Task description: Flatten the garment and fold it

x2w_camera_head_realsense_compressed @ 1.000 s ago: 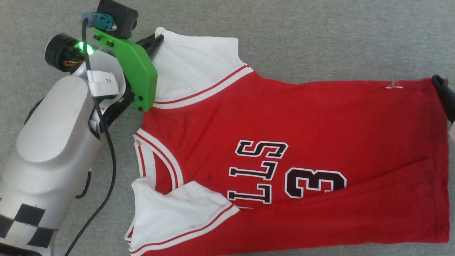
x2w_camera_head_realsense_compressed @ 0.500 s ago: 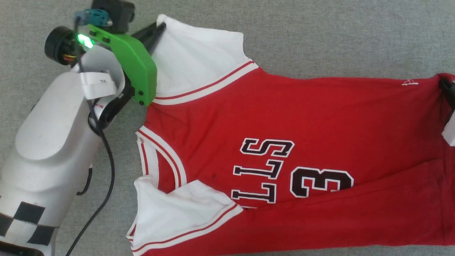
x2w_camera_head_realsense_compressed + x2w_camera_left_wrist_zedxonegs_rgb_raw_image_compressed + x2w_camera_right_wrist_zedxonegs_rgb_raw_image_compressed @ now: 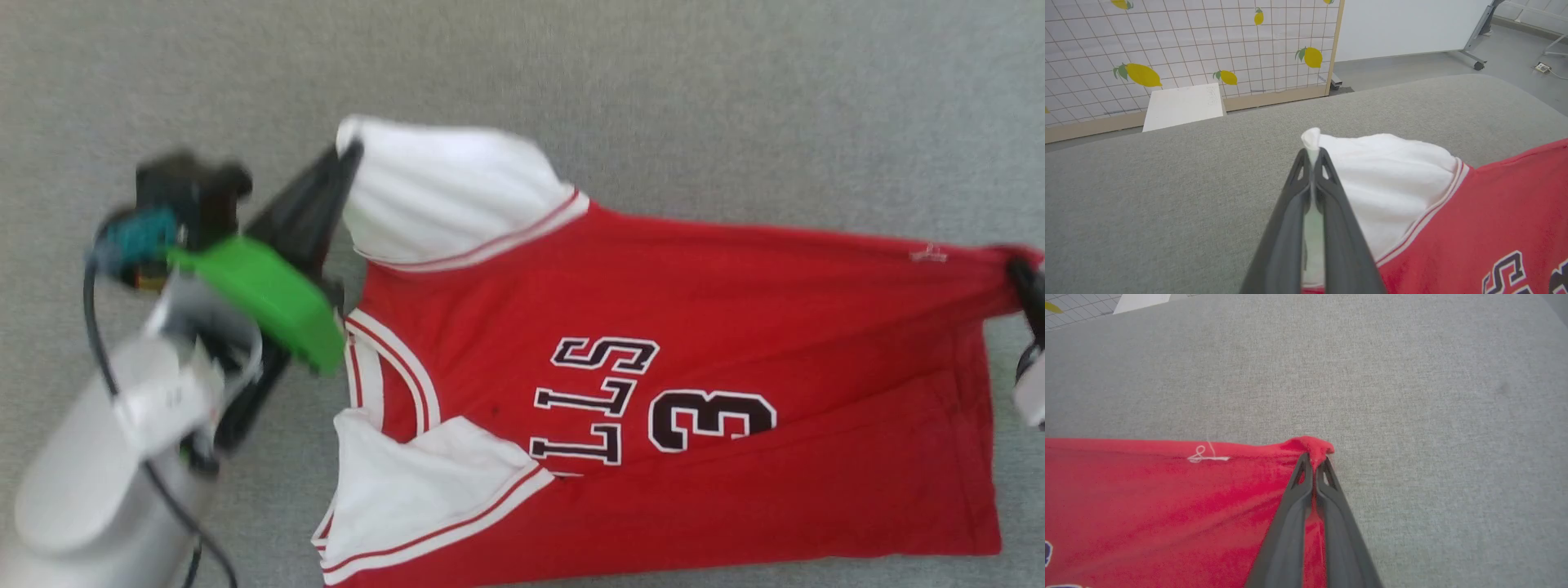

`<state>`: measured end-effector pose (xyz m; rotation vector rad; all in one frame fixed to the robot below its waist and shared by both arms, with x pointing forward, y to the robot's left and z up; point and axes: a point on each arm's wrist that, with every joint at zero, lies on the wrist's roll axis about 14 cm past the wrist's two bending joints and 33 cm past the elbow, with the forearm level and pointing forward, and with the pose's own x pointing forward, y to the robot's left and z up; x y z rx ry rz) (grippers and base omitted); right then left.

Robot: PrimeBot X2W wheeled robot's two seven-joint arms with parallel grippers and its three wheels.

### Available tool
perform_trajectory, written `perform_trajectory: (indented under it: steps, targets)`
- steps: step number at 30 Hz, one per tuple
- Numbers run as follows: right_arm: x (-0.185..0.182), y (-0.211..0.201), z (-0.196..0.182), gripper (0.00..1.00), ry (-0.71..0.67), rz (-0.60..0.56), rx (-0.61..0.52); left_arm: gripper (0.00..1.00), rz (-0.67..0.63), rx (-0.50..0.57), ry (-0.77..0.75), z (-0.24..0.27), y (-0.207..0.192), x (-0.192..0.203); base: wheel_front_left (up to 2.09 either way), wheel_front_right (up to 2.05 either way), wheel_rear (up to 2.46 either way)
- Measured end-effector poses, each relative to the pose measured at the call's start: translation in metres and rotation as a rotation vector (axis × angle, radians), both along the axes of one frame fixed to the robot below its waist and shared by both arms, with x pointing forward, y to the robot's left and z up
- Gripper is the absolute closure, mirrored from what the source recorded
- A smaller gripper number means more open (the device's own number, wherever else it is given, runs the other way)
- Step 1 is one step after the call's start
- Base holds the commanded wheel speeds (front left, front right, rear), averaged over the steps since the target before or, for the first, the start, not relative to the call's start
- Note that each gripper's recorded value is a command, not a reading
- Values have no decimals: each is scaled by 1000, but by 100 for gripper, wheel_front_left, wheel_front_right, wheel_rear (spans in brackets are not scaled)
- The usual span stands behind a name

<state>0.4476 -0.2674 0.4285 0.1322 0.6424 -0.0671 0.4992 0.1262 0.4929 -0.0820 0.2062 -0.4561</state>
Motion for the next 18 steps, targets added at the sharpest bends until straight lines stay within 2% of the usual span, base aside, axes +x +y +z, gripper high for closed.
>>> perform_trajectory:
  steps: [9, 14, 18]
  targets:
    - [-48, 8, 8, 100, -46, -53, 82, 100, 120, -42, 28, 5, 22, -73, 0, 0, 0]
    - [-76, 11, -5, 100, 4, -81, 122, 100, 151, -78, 147, -19, 20, -112, 0, 0, 0]
    - [-90, 12, -16, 100, 43, -91, 129, 100, 132, -50, 253, -48, 14, -137, 0, 0, 0]
